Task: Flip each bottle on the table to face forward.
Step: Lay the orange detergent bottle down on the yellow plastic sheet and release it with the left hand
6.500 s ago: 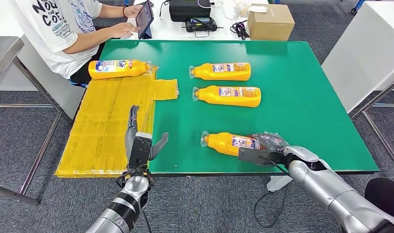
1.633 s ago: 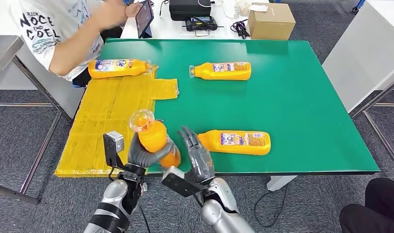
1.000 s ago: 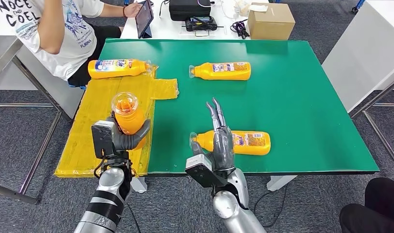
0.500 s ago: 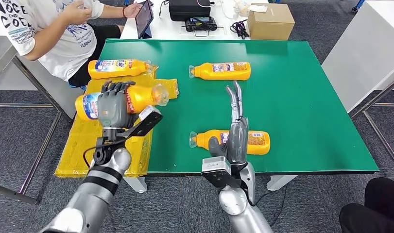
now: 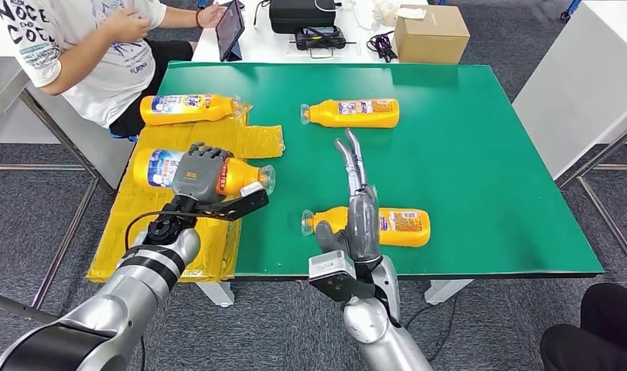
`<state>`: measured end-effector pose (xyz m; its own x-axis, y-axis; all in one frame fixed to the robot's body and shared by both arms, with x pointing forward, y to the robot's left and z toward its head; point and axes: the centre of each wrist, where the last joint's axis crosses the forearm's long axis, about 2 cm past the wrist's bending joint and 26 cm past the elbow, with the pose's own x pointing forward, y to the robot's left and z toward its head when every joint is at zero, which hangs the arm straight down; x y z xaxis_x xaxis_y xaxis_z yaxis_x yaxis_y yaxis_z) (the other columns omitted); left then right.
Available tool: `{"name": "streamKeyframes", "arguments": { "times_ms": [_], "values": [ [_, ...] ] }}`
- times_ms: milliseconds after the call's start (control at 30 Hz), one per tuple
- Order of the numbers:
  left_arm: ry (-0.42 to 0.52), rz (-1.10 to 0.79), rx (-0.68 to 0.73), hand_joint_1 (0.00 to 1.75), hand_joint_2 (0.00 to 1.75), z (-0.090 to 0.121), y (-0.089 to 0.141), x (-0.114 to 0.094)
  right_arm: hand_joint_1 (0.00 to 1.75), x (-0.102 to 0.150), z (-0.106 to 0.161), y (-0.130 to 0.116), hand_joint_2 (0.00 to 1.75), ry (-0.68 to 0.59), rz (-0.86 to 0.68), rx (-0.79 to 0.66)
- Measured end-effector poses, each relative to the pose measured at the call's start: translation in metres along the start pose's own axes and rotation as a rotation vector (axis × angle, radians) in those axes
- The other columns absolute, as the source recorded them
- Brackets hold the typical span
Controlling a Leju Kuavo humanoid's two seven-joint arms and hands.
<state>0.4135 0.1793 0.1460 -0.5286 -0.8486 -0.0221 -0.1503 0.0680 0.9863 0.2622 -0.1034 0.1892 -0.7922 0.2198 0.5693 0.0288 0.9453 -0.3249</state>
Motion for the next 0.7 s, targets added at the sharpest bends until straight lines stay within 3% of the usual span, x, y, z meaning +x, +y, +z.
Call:
{"name": "streamKeyframes", "arguments": {
  "times_ms": [333,700],
  "values": [
    [0.058,0.204,-0.223,1.75,1.75,0.008,-0.009,-0.021,0.00,-0.001,0.004,0.006,0.00,0.014,-0.031,0.049],
    [0.146,0.177,-0.259,1.75,1.75,0.012,-0.007,-0.042,0.00,-0.004,0.008,0.012,0.00,0.029,-0.050,0.095]
  ]
}}
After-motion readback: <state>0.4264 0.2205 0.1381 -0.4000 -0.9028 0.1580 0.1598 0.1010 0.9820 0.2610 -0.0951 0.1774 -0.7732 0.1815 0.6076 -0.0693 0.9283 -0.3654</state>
